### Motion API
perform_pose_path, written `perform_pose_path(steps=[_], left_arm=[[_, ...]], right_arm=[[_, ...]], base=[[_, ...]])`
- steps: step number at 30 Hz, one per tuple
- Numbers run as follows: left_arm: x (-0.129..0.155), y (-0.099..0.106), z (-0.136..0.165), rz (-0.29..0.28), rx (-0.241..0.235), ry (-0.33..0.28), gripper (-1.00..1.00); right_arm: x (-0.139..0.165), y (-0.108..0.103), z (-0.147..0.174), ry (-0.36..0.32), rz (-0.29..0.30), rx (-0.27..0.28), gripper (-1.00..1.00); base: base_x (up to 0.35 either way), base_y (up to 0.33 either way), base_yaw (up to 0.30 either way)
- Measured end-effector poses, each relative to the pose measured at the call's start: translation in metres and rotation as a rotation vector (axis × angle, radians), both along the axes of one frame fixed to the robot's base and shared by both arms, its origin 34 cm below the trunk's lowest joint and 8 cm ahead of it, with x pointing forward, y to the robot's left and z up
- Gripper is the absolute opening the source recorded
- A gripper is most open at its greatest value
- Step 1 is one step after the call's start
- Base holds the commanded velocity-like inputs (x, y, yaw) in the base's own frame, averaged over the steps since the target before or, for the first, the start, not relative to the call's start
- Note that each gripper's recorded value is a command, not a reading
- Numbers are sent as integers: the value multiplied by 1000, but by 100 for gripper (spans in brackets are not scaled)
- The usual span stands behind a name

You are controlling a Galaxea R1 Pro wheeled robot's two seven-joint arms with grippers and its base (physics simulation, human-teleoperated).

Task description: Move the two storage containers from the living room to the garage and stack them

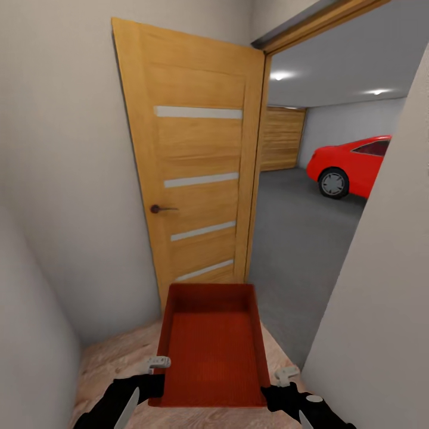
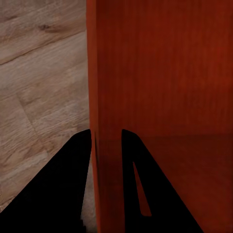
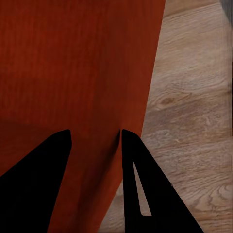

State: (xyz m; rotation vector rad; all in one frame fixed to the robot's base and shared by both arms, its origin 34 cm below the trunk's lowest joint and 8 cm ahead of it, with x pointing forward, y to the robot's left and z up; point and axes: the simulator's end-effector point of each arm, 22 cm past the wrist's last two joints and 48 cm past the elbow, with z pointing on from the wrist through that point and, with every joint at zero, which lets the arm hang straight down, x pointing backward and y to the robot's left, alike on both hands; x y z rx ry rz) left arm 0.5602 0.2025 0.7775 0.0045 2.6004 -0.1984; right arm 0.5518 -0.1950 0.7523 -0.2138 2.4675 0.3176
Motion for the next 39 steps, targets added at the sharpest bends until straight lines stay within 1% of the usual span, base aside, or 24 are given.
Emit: perform_pose_path(steps=[8, 30, 39], left_arm=[[1, 1, 1, 1, 0, -3, -100], [3, 0, 5, 2, -1, -11, -100], [3, 0, 6, 1, -1, -14, -100]], right_arm=[[1, 1, 1, -3, 0, 0, -100], [3, 0, 5, -11, 0, 0, -100], [4, 0, 6, -15, 0, 0, -100]], base=[[276, 152, -269], [19, 5, -269], [187, 114, -269]])
